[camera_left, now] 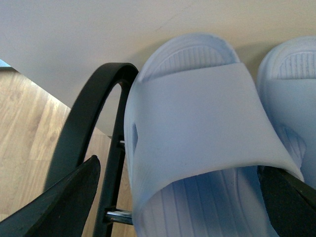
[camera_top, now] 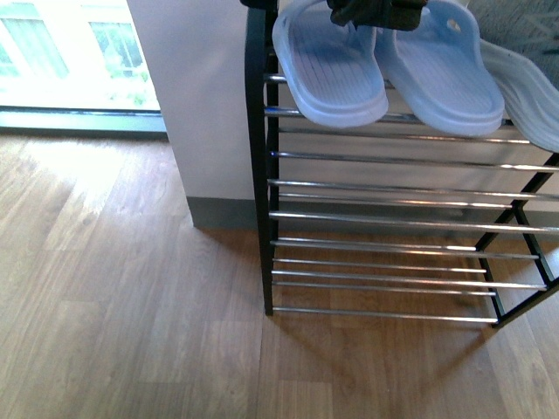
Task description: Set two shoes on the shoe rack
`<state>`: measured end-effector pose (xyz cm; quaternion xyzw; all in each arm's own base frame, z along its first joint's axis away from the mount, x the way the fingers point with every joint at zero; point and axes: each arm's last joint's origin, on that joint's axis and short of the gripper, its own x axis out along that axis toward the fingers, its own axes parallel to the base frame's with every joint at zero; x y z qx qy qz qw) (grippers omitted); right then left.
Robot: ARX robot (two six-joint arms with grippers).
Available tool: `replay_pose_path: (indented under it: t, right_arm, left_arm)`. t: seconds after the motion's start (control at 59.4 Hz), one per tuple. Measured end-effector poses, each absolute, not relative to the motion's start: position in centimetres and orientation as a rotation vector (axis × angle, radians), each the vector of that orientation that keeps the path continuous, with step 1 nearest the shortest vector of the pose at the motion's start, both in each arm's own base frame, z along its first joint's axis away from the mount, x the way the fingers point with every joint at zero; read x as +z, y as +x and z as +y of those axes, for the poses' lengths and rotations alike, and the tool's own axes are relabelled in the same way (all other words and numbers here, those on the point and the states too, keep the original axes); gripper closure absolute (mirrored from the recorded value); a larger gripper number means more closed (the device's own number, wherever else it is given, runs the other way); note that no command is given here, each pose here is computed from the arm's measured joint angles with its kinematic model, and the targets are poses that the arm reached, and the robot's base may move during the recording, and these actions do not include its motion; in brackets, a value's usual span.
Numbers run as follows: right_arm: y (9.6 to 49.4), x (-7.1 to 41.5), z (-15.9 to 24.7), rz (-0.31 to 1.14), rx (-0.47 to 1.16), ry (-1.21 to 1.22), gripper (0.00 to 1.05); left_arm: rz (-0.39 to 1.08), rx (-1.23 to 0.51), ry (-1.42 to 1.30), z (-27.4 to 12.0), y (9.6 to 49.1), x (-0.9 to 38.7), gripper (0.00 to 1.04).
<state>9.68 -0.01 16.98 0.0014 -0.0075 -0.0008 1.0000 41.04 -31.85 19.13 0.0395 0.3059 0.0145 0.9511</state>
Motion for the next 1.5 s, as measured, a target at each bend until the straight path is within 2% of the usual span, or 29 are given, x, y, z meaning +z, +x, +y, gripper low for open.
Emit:
replay_pose_path:
  t: [0.286, 0.589, 0.825, 0.977, 1.162, 1.347, 1.498]
  right_arm:
    - [9.7, 17.0, 0.0, -0.015, -0.002, 0.003, 0.09]
    - [9.7, 17.0, 0.0, -0.015, -0.002, 0.003, 0.09]
    - [9.7, 17.0, 0.0, -0.015, -0.002, 0.003, 0.09]
    - [9.7, 17.0, 0.0, -0.015, -0.002, 0.003, 0.09]
    - [9.7, 17.0, 0.0, -0.015, -0.002, 0.003, 0.09]
    - [9.7, 17.0, 0.0, -0.015, -0.002, 0.003, 0.09]
    - [9.7, 17.0, 0.0, -0.015, -0.002, 0.003, 0.09]
  left_arm:
    - [0.563, 0.025, 0.057, -31.2, 39.6, 21.2, 0.09]
    - [0.555, 0.028, 0.040, -30.0, 39.0, 21.1, 0.09]
    - [0.416, 0.004, -0.024, -28.3, 36.9, 25.0, 0.09]
    - [0.299, -0.011, -0.042, -25.1, 33.8, 27.9, 0.09]
    - [0.193, 0.010, -0.052, -18.7, 28.1, 29.8, 0.09]
    - [0.124, 0.058, -0.069, -14.3, 23.6, 30.2, 0.09]
    - [0.125, 0.122, -0.087, -10.0, 19.7, 28.9, 0.09]
